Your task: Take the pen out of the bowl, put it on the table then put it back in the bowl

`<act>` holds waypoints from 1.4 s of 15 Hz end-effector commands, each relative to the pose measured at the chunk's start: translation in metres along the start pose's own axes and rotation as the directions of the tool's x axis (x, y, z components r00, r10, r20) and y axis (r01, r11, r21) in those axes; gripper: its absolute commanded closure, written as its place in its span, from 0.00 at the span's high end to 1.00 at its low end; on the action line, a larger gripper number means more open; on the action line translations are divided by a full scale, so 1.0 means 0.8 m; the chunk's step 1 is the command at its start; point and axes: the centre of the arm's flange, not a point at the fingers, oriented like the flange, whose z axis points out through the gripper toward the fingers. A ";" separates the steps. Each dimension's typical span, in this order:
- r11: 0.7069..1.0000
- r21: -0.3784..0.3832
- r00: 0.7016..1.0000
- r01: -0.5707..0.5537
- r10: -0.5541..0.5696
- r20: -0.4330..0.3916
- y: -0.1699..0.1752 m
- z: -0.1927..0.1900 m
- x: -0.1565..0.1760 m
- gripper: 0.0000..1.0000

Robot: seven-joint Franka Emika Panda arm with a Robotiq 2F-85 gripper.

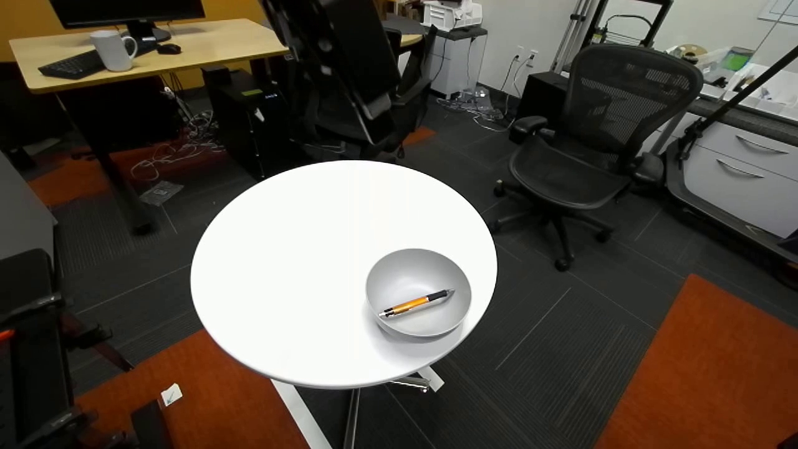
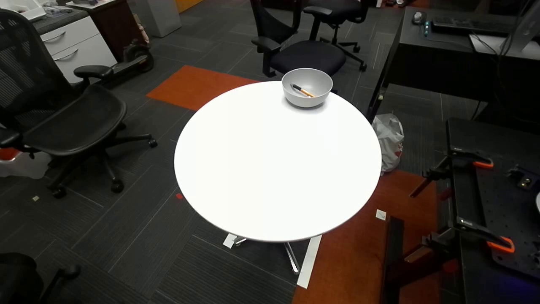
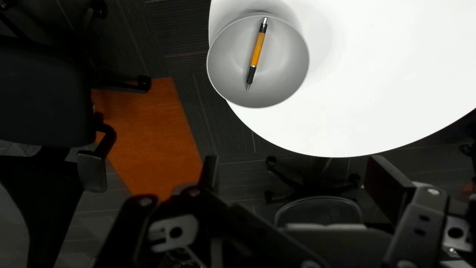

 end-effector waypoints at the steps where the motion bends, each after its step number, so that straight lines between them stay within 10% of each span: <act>1: 0.999 0.022 0.999 -0.037 0.037 -0.003 0.019 0.058 0.014 1.00; 13: 0.974 0.058 0.971 -0.221 0.214 0.105 0.062 0.230 0.007 1.00; 21: 0.975 0.050 0.968 -0.218 0.209 0.136 0.063 0.240 -0.006 1.00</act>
